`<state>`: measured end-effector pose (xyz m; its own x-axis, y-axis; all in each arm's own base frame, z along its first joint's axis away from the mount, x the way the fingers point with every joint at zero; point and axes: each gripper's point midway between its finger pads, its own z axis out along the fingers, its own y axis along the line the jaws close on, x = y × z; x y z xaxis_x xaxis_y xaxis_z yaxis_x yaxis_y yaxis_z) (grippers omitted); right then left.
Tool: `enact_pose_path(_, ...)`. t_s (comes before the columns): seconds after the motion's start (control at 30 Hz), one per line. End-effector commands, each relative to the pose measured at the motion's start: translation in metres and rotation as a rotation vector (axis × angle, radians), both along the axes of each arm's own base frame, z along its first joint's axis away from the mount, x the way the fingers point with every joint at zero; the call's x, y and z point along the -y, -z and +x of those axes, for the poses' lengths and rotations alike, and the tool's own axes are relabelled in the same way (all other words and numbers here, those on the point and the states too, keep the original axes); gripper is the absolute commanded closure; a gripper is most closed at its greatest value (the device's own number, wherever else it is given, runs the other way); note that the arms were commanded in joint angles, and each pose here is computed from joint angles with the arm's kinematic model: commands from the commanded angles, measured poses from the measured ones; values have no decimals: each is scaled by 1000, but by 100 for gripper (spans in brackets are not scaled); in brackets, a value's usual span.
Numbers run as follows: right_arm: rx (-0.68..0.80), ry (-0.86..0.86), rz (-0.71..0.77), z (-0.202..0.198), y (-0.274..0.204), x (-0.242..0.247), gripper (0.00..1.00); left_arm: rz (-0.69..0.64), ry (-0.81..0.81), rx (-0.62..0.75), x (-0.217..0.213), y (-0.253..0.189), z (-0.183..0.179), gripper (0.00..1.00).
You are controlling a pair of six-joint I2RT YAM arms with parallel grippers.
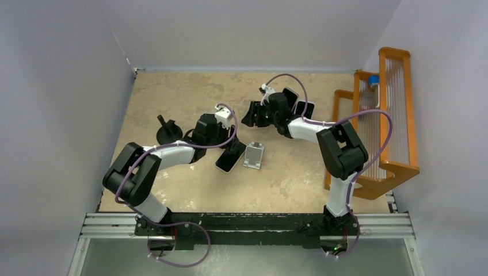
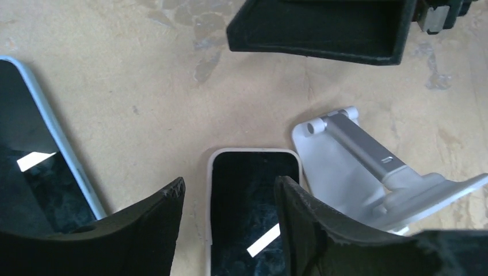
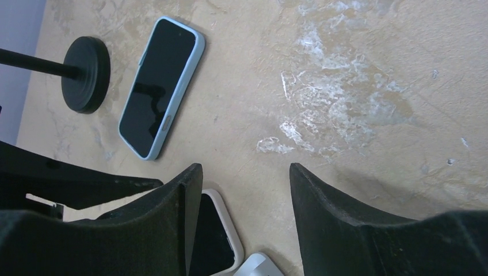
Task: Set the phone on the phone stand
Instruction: Move the phone to the center of the board.
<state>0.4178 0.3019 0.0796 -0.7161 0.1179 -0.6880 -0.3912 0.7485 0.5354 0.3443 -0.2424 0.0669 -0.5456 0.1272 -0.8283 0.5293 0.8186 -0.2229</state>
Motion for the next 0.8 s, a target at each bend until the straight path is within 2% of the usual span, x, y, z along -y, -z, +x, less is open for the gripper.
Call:
enact_pose_path(0.0, 44, -50, 17, -1, -33, -7, 40, -10, 64, -30, 8, -11, -14, 41)
enact_pose_path(0.03, 44, -55, 13, -2, -33, -7, 40, 9, 45, -42, 2, -8, -17, 40)
enact_pose_path(0.17, 50, -79, 1, -6, -35, -6, 39, 68, -21, -91, -23, 2, -38, 21)
enact_pose_path(0.27, 50, -93, 2, -10, -35, -6, 39, 46, -26, -161, -26, 5, -56, 15)
enact_pose_path(0.47, 52, -111, -9, -15, -35, -4, 39, -20, 1, -181, -23, 2, -76, 11)
enact_pose_path(0.6, 58, -113, -9, -17, -39, -3, 39, 35, 12, -246, -16, 25, -83, 10)
enact_pose_path(0.77, 64, -115, -12, -20, -42, -1, 38, 117, 32, -250, -6, 47, -88, 8)
